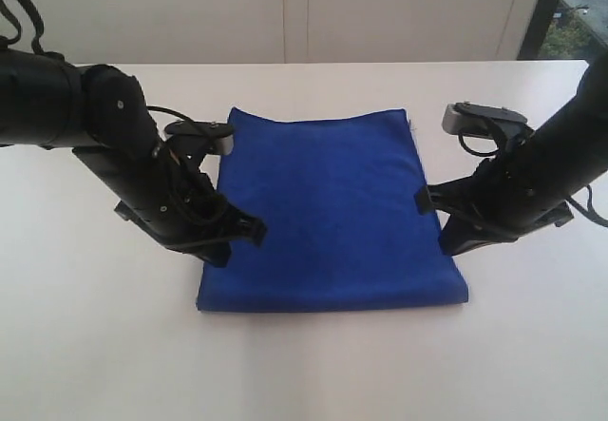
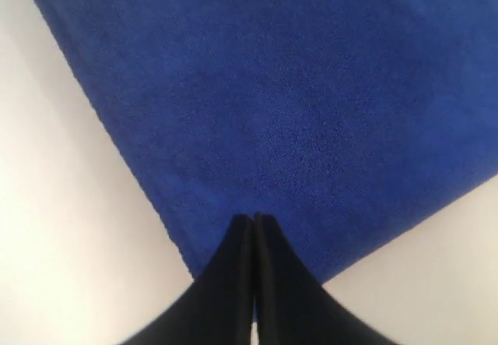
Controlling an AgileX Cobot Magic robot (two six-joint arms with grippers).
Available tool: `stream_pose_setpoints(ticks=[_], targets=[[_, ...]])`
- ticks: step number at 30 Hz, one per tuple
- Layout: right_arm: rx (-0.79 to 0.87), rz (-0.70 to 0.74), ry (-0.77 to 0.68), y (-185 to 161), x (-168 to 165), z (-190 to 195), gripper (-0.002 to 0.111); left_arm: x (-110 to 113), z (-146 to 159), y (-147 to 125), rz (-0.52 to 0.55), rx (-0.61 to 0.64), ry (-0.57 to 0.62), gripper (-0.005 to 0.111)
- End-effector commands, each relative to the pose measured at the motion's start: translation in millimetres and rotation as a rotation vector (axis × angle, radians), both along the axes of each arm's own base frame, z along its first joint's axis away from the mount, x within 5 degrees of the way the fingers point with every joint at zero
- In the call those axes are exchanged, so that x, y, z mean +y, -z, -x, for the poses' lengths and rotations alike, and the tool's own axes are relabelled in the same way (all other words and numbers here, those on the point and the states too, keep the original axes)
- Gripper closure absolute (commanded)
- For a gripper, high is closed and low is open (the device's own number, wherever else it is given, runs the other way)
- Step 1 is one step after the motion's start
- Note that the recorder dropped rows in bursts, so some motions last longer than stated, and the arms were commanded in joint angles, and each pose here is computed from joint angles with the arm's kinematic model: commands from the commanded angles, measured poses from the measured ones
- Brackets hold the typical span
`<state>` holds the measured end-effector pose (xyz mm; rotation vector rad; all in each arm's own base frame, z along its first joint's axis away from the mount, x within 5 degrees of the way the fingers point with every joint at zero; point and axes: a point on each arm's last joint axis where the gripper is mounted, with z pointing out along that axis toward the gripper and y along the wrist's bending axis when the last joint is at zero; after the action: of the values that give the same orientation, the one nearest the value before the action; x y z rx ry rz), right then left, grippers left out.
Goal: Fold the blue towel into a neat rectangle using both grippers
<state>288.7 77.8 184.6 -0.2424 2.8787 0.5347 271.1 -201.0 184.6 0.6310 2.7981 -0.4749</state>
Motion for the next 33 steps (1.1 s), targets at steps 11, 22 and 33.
stream_pose_setpoints(ticks=[11,22,33], targets=[[0.013,-0.022,0.016,27.0,4.0,-9.5,0.108,2.3,4.3,34.2,-0.039,0.062,-0.029,0.107],[0.088,0.065,0.008,53.0,-1.9,-10.8,0.108,2.6,4.9,35.7,-0.042,0.068,-0.029,0.107],[0.114,0.054,0.012,56.0,-0.9,-9.7,0.108,3.6,4.5,36.0,-0.055,0.059,-0.016,0.107]])
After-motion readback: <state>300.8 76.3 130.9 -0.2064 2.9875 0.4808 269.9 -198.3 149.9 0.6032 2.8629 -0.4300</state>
